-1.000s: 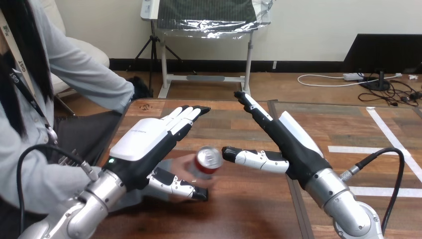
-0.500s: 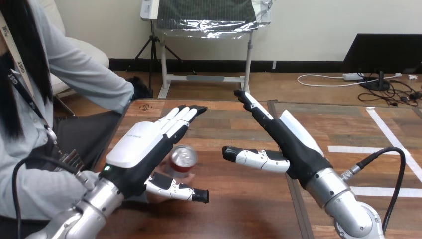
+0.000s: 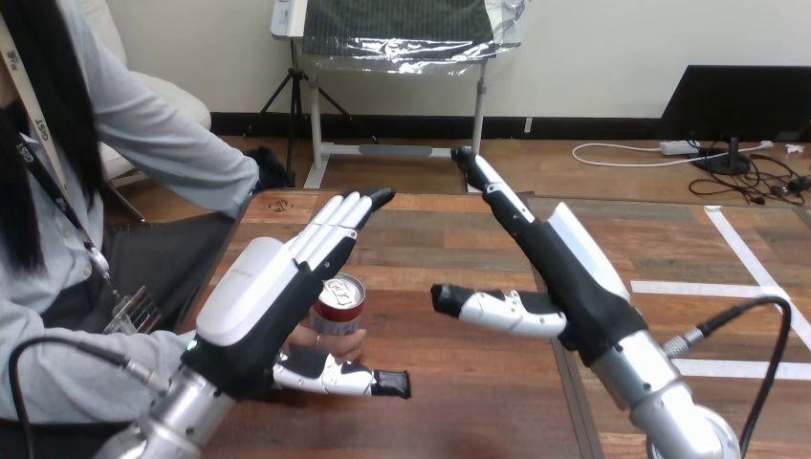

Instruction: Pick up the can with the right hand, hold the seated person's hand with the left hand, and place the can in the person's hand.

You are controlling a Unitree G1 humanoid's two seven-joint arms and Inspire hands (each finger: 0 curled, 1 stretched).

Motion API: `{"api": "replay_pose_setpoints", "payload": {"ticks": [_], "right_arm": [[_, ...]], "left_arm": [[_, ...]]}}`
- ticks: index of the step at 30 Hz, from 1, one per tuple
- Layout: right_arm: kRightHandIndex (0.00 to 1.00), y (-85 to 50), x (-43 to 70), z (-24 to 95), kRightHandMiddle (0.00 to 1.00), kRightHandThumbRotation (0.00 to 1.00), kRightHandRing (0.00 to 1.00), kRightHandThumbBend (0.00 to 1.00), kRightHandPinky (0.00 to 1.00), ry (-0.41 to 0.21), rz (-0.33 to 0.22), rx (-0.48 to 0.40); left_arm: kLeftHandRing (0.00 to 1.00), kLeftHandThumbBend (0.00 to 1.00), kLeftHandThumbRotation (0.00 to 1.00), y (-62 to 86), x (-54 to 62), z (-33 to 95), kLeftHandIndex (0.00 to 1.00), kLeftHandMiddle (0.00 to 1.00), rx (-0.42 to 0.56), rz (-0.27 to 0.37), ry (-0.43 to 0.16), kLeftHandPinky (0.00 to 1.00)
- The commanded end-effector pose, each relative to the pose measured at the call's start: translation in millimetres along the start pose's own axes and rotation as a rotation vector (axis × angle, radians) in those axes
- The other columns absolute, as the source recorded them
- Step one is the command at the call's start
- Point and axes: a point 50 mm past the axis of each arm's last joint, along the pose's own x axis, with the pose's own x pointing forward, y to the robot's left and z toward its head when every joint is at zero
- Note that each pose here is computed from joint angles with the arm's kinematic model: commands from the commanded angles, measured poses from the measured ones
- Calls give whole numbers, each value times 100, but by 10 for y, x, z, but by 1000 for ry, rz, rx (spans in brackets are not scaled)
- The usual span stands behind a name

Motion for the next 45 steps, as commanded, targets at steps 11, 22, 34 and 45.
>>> {"api": "replay_pose_setpoints", "payload": {"ticks": [11,22,34,45], "right_arm": [[100,-29,-92,109,100,79,100,100,98,-183,-138,15],[99,42,-173,93,100,81,100,100,98,-245,-185,31],[100,131,-231,53,100,82,100,100,96,-264,-210,72],[99,216,-281,36,100,79,100,100,98,-261,-218,108]], "left_arm": [[98,100,65,78,137,285,100,100,-163,190,-188,82],[96,100,75,40,116,395,100,100,-206,247,-224,72],[99,100,67,-70,103,464,100,100,-378,250,-243,76],[100,100,64,-111,82,482,100,100,-423,260,-229,81]]}}
